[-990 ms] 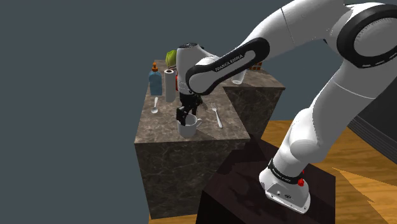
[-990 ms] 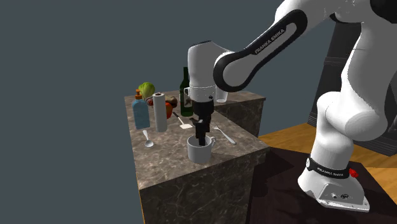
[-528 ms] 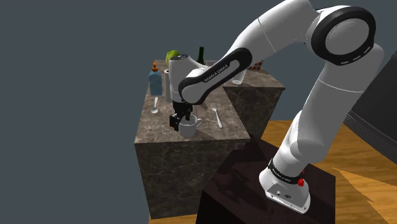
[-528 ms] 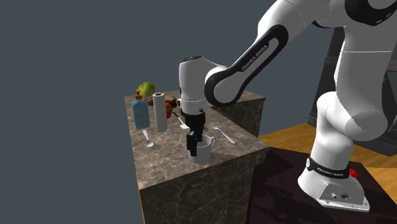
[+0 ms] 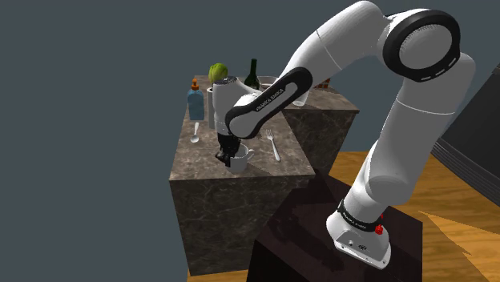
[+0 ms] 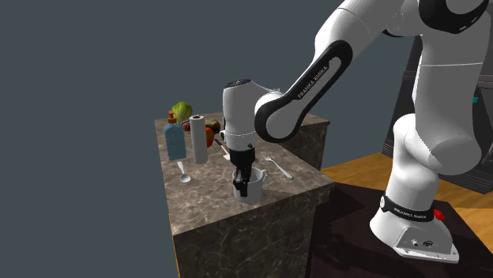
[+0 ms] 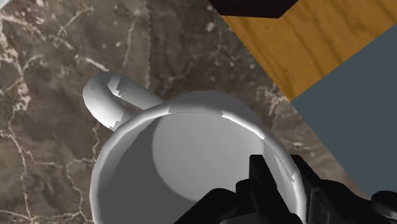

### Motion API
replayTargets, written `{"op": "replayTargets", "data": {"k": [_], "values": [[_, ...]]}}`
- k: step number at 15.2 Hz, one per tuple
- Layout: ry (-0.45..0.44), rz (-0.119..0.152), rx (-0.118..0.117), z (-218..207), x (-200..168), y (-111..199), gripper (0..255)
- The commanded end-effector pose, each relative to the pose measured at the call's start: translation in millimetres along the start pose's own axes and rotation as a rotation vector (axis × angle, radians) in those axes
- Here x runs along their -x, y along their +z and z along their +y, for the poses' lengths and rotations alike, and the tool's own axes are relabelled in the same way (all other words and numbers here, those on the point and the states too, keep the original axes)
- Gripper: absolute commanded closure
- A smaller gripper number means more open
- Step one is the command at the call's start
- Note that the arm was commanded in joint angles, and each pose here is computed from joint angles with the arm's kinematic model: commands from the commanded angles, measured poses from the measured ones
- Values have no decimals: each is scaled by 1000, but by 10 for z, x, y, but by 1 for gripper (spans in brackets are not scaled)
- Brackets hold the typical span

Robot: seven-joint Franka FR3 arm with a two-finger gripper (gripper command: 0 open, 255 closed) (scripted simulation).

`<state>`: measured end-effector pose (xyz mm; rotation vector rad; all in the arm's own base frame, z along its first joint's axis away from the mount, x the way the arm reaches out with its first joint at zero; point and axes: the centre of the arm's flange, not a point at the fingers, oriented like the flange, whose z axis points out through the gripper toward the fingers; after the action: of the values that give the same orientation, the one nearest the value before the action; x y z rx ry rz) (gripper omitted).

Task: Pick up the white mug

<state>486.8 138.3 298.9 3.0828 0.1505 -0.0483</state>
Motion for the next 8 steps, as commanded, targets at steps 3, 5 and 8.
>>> {"op": "replayTargets", "data": {"k": [3, 5, 8], "values": [[0, 0, 0, 0, 0, 2, 255], [0, 0, 0, -1, 0, 1, 255], [0, 0, 0, 3, -7, -52, 255]]}}
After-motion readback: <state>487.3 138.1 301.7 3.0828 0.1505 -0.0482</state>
